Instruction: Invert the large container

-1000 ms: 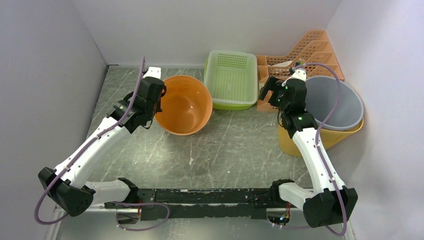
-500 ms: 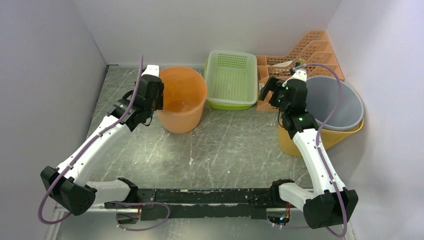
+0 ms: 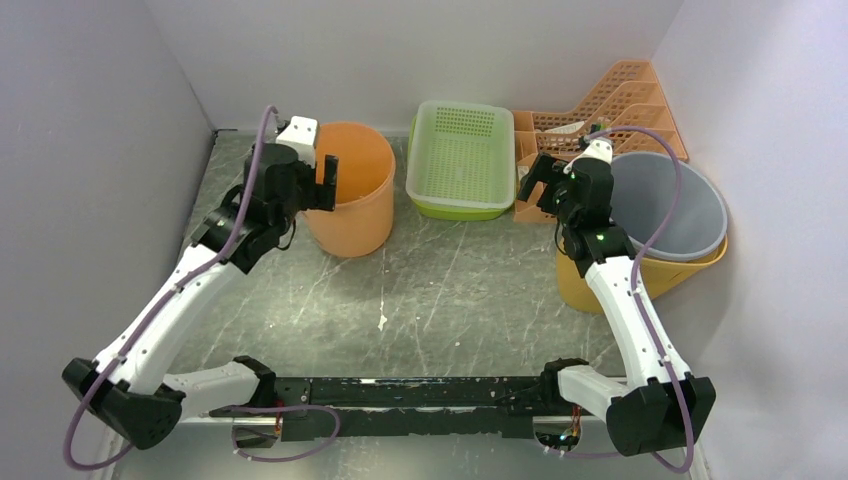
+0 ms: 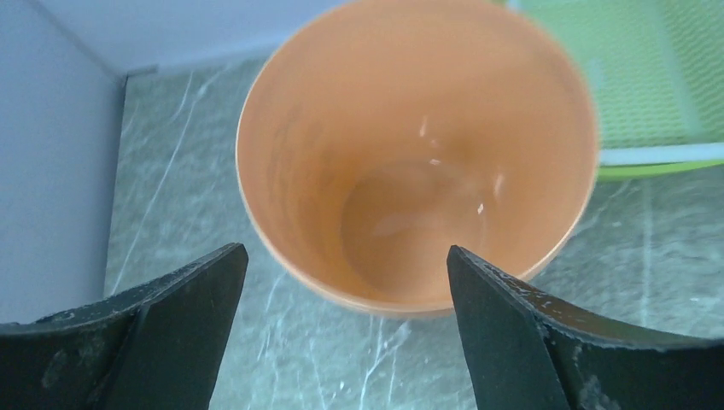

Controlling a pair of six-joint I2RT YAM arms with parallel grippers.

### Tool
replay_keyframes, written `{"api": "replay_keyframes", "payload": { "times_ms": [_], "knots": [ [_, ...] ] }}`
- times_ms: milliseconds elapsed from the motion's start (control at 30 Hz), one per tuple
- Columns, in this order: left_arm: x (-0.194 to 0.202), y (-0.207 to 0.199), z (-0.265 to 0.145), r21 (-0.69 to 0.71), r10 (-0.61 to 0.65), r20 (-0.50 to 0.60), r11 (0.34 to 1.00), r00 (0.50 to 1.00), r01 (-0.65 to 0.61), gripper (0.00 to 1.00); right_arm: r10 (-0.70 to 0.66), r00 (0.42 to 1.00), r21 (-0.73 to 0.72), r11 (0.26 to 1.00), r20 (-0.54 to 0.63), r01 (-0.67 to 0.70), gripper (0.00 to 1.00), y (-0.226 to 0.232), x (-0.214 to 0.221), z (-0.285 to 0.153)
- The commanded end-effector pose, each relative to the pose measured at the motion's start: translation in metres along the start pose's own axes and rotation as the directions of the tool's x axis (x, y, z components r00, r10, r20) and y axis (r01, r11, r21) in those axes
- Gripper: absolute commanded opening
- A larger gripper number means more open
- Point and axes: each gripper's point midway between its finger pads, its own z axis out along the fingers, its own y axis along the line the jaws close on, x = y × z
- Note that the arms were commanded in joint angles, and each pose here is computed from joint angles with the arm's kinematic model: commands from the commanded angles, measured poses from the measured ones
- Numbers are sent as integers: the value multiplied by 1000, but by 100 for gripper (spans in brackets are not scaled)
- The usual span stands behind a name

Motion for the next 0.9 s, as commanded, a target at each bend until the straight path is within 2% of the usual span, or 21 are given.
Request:
{"api": "replay_keyframes", "payload": {
  "times_ms": [0, 133, 300, 467, 667, 867],
  "knots": [
    [-54, -23, -18, 179, 21, 228, 982, 973, -63, 98, -2, 1000, 14, 1000, -13, 2, 95, -4, 7, 5],
    [-71, -66, -19, 377, 40, 316, 912, 948, -164, 92, 5, 1000, 10, 1000, -16, -5, 95, -3, 8, 6],
    [-49, -112, 18, 518, 121, 208, 828, 971, -214, 86, 5, 1000, 19, 1000, -17, -5, 95, -5, 10, 6],
    [-14, -128, 56, 526, 187, 113, 822, 976, -219, 83, -2, 1000, 31, 1000, -15, 2, 95, -8, 11, 5],
    [-2, -135, 61, 542, 211, 106, 807, 972, -234, 84, -10, 1000, 44, 999, -27, 11, 95, -12, 18, 9],
    [15, -137, 67, 546, 245, 52, 805, 968, -233, 83, -5, 999, 46, 999, -51, 8, 95, -14, 31, 14]
  ]
}}
